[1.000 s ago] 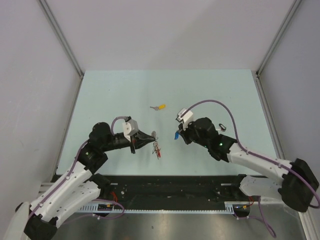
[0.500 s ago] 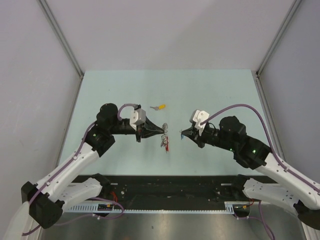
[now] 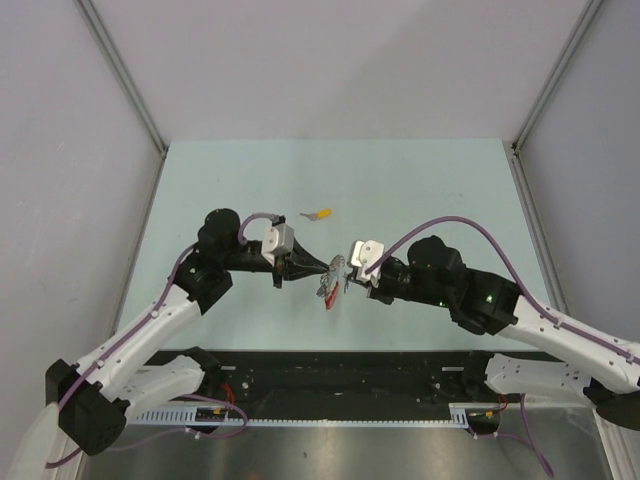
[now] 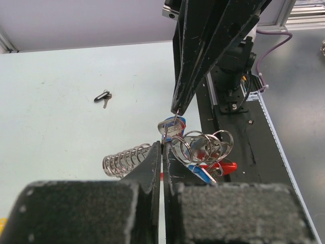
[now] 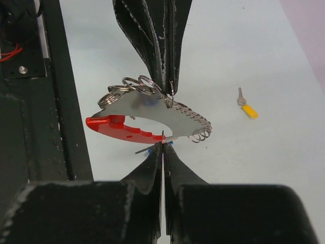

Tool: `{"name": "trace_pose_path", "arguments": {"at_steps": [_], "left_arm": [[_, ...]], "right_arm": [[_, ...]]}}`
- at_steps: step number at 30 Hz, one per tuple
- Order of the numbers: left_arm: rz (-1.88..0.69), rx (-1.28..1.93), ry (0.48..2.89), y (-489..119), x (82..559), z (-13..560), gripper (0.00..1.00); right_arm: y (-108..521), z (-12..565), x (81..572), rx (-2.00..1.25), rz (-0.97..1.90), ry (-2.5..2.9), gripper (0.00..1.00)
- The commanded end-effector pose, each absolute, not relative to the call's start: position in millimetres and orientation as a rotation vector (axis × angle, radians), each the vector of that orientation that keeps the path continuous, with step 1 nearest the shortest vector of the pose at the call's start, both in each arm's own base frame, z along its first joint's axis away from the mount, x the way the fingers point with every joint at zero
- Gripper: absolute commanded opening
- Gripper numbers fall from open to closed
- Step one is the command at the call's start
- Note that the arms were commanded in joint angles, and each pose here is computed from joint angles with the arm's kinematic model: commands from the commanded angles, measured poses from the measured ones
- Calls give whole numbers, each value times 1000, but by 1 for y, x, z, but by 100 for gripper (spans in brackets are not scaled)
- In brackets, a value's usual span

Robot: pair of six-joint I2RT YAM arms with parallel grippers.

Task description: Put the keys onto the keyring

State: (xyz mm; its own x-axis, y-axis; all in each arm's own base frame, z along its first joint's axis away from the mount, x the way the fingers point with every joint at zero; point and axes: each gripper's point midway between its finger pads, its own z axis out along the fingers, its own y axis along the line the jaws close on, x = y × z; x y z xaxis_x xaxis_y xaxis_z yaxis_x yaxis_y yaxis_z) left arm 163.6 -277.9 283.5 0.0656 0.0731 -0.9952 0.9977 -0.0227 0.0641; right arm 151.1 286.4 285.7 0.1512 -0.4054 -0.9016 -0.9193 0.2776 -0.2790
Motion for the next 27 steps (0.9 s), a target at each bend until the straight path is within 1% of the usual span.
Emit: {"name": "trace_pose_path", "arguments": {"at_steps": [1,27], "left_arm": [[-1131,1325,1115,-277,158,295,0],[-1115,1336,1097,-273,153,296,0]], "right_arm": [[285,312,158,-1268,542,1395,0],[304,320,151,-1303,603,1373,0]]}}
